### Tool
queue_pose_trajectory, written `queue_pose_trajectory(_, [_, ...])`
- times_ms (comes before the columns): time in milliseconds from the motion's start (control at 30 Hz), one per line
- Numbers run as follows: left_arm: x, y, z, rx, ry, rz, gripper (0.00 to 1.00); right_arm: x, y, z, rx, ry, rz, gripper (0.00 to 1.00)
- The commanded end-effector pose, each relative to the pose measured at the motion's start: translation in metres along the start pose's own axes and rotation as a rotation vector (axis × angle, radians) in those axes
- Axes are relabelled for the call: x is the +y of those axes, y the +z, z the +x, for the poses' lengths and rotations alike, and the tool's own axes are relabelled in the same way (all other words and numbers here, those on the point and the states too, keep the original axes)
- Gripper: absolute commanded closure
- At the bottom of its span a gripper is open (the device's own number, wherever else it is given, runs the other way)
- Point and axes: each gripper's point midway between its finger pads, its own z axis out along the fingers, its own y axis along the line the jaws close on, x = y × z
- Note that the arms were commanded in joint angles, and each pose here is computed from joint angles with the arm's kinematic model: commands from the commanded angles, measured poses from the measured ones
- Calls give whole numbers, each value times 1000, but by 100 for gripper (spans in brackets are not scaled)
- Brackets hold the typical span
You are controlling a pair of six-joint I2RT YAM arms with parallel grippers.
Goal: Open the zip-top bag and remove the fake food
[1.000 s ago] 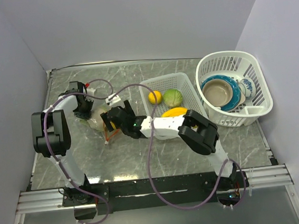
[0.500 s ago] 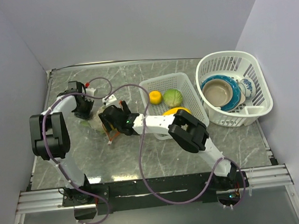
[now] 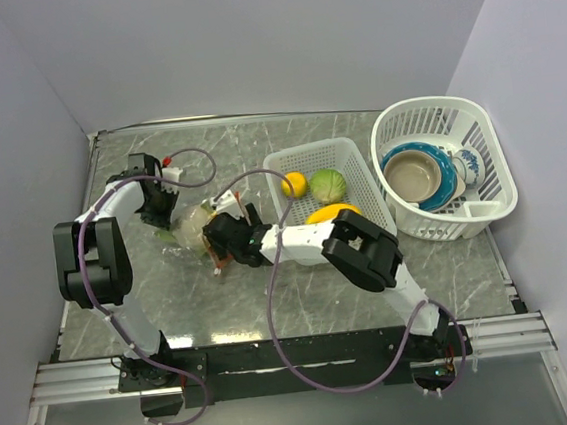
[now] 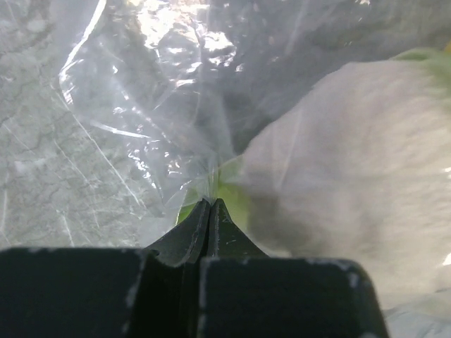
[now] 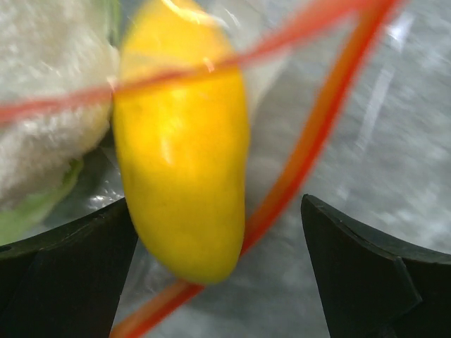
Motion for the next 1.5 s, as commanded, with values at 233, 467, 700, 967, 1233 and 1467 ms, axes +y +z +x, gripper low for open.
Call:
queue_pose_trajectory(233, [-3, -12, -7, -35, 25, 7, 99, -36, -62, -38, -110, 58, 39, 0])
queue_pose_trajectory(467, [-1, -14, -11, -39, 21, 1, 99, -1, -72, -54, -139, 18, -110, 7])
queue_pose_trajectory(700, [-2, -12, -9, -35, 21, 2, 99, 20, -57, -59, -144, -33, -161, 7])
queue_pose_trajectory(967, [-3, -9, -7, -26, 20, 9, 99, 15, -23, -55, -116, -63, -156, 8])
queue_pose_trajectory(1233, [-2, -8, -7, -21, 25, 9, 99, 6, 5, -43, -67, -86, -150, 7])
queue_pose_trajectory(1467, [-2, -9, -8, -24, 26, 8, 99, 14, -6, -56, -93, -53, -204, 32])
